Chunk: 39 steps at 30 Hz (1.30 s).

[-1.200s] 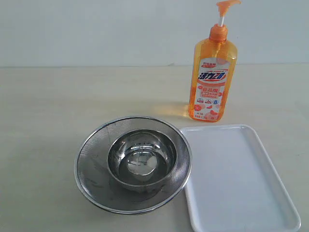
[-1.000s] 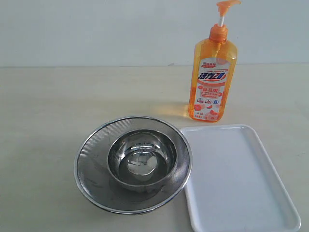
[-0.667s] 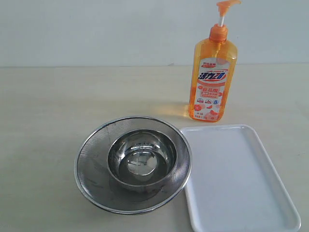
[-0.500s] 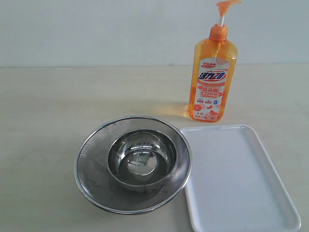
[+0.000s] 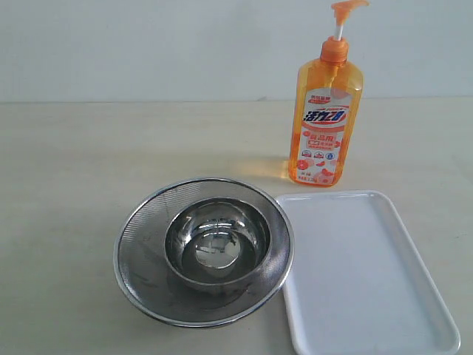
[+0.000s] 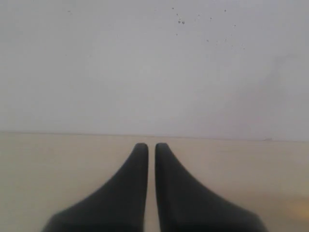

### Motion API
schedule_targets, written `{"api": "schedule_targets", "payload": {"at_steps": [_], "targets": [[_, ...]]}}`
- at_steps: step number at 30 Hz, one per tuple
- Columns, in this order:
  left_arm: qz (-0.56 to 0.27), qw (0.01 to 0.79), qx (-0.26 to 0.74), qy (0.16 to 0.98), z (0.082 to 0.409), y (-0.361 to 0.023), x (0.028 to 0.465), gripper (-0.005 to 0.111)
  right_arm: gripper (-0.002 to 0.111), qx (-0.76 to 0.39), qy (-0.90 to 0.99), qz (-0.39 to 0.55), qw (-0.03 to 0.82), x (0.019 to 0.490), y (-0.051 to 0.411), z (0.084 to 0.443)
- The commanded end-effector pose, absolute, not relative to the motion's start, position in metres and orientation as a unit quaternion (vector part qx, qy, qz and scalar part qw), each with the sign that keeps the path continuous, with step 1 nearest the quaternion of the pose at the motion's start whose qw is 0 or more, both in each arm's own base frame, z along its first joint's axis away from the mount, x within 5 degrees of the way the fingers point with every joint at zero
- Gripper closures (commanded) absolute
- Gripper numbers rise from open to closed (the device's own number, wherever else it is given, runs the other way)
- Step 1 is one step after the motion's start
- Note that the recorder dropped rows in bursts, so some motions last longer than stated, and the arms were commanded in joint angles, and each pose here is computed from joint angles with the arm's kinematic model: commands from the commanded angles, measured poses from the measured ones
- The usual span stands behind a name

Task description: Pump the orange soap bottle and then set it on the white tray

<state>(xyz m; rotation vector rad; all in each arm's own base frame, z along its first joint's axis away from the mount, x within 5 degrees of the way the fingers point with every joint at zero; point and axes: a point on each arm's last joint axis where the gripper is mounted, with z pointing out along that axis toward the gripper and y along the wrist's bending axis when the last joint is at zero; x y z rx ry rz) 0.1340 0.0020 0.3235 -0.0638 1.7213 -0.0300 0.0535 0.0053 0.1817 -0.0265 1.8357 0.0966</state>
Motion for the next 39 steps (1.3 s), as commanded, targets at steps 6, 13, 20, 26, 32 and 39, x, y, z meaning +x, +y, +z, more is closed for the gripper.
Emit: {"api": "schedule_targets", "payload": {"at_steps": [6,13,20,26,32,39], "targets": [[-0.034,0.676,-0.047,0.734,0.33,0.002,0.14,0.102,0.108,-0.009,0.788,0.04,0.614,0.054,0.005,0.183],[-0.088,0.701,-0.086,0.702,0.336,0.0,0.148,0.102,0.108,-0.013,0.789,0.043,0.613,0.053,0.005,0.183],[-0.055,0.745,0.233,0.622,0.326,-0.051,0.203,0.102,0.108,-0.016,0.788,0.045,0.613,0.053,0.006,0.183],[-0.068,0.707,0.273,0.649,0.318,-0.067,0.32,0.102,0.108,-0.016,0.788,0.045,0.613,0.053,0.006,0.183],[-0.13,0.645,0.325,0.68,0.286,-0.088,0.412,0.102,0.108,-0.016,0.788,0.045,0.613,0.053,0.006,0.183],[-0.284,0.471,0.479,0.684,0.219,-0.116,0.435,0.102,0.108,-0.016,0.788,0.045,0.613,0.053,0.006,0.183]]}}
